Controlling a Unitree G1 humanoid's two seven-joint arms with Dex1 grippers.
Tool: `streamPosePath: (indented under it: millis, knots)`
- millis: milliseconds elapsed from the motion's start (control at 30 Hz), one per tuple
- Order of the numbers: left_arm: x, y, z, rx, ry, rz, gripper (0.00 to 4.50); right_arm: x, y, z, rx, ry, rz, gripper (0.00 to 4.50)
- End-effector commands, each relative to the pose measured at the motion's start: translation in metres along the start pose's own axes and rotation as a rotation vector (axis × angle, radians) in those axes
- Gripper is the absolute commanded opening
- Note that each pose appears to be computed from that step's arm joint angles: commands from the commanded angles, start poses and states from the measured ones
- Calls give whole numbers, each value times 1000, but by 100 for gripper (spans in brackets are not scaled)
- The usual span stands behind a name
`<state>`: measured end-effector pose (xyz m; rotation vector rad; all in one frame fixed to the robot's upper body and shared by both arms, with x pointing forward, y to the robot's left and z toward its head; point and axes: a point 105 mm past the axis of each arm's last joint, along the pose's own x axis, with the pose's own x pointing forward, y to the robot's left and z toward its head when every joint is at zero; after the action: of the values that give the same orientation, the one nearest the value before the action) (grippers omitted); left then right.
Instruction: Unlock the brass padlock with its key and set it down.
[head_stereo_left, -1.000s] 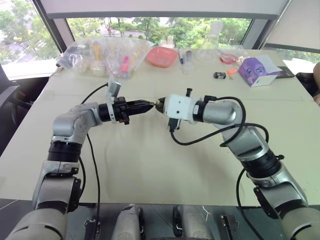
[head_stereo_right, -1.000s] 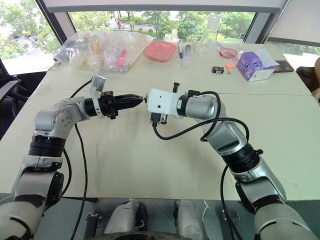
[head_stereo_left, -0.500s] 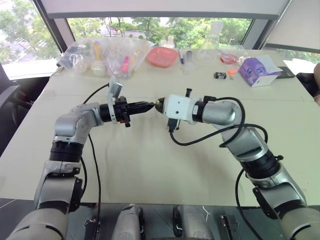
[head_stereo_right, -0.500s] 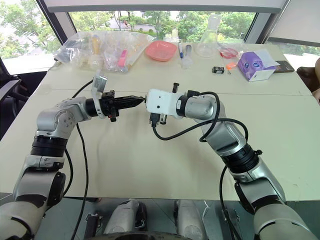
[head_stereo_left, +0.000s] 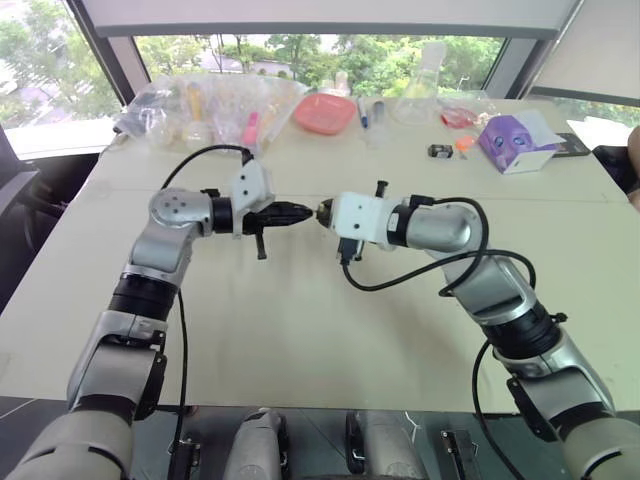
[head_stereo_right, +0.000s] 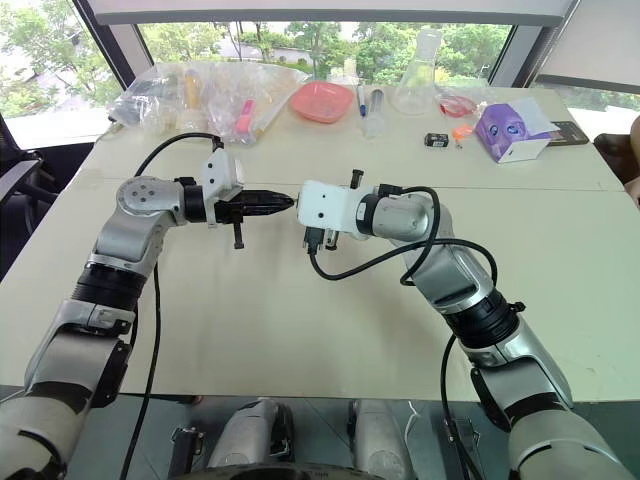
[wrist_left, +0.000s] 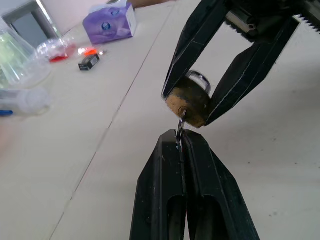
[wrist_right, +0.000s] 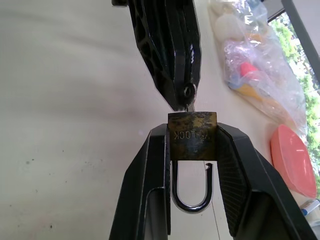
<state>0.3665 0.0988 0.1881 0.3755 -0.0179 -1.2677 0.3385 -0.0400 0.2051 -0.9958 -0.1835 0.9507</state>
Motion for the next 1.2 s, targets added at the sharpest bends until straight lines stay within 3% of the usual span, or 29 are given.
streamPosePath:
  millis: [33, 100, 167, 367, 767, 867, 967, 1200]
  knots:
    - [-12, 8, 23, -197, -116, -19, 60, -5, -9, 19, -45, -63, -38, 66]
    - [-16, 12, 27, -270, -136, -15, 134, -5, -10, 19, -46, -63, -46, 66]
    - [-17, 17, 31, -330, -161, 0, 242, -5, -11, 19, -49, -65, -53, 66]
    - [-15, 9, 39, -384, -190, -74, 242, -5, -13, 22, -58, -73, -62, 66]
    - [1, 3, 29, -411, -166, -122, 242, -5, -14, 28, -74, -88, -82, 66]
    - [3, 4, 28, -406, -166, -124, 161, -5, -14, 29, -75, -90, -85, 66]
    - [5, 3, 30, -402, -171, -134, 18, -5, -15, 30, -77, -92, -89, 66]
    - [6, 6, 30, -398, -182, -114, 5, -6, -14, 31, -65, -97, -88, 66]
